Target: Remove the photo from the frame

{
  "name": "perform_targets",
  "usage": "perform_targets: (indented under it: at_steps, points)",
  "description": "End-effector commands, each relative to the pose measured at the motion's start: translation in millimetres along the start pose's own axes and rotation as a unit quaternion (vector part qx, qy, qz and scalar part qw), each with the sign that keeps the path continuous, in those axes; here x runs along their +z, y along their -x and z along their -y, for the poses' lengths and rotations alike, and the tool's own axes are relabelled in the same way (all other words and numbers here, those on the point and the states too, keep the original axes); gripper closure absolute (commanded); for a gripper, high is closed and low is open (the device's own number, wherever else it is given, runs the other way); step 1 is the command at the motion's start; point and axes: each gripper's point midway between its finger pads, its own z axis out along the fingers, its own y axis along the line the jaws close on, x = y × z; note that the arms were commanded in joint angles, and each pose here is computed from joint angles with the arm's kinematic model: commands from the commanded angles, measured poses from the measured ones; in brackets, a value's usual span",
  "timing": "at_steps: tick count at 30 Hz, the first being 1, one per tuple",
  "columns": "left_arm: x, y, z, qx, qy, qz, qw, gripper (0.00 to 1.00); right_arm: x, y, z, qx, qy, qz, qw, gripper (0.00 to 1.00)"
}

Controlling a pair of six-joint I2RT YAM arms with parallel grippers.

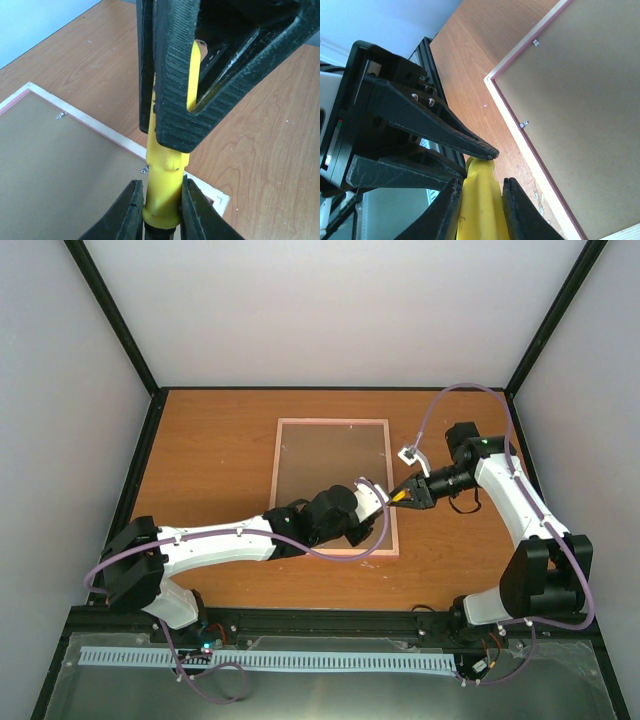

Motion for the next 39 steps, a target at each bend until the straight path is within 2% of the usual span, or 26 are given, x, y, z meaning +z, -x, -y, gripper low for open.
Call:
perform_targets:
  at_steps: [1,3,4,6,7,8,10,13,18,22,30,39]
  points:
    - [-4,25,-1,0.001,0.000,0.033,0.999,0.99,3,0,-6,-0.005,0.016,0.004,1.000,0.86]
    - [-2,23,-3,-0.002,0.005,0.030,1.000,0.99,3,0,-7,-0.006,0.017,0.005,1.000,0.96]
    - [-1,21,-5,-0.007,0.012,0.024,1.000,0.93,2,0,-8,-0.007,0.017,0.006,1.000,0.97]
    - [1,14,-19,-0.036,0.050,0.006,0.998,0.64,0,3,-7,-0.009,0.011,0.011,1.000,0.97]
    - [3,8,-28,-0.060,0.071,-0.007,0.996,0.53,-1,4,-4,-0.011,0.000,0.014,1.000,0.97]
    - [3,-1,-41,-0.088,0.090,-0.024,0.992,0.47,-3,6,0,-0.010,-0.016,0.016,1.000,0.97]
    - [3,-27,-66,-0.170,0.113,-0.072,0.976,0.43,-9,10,12,-0.011,-0.058,0.022,0.998,0.97]
    - [-9,-71,-110,-0.286,0.159,-0.135,0.935,0.41,-20,14,29,-0.013,-0.121,0.031,0.992,0.97]
    - [-48,-149,-171,-0.410,0.245,-0.192,0.857,0.42,-25,14,38,-0.013,-0.159,0.036,0.986,0.97]
    - [-73,-187,-190,-0.465,0.266,-0.204,0.820,0.44,-24,9,41,-0.011,-0.166,0.030,0.986,0.97]
    - [-78,-230,-178,-0.483,0.253,-0.252,0.799,0.47,-26,5,50,-0.018,-0.191,0.023,0.981,0.97]
    - [-76,-253,-172,-0.485,0.255,-0.275,0.790,0.58,-26,8,51,-0.019,-0.188,0.026,0.982,0.97]
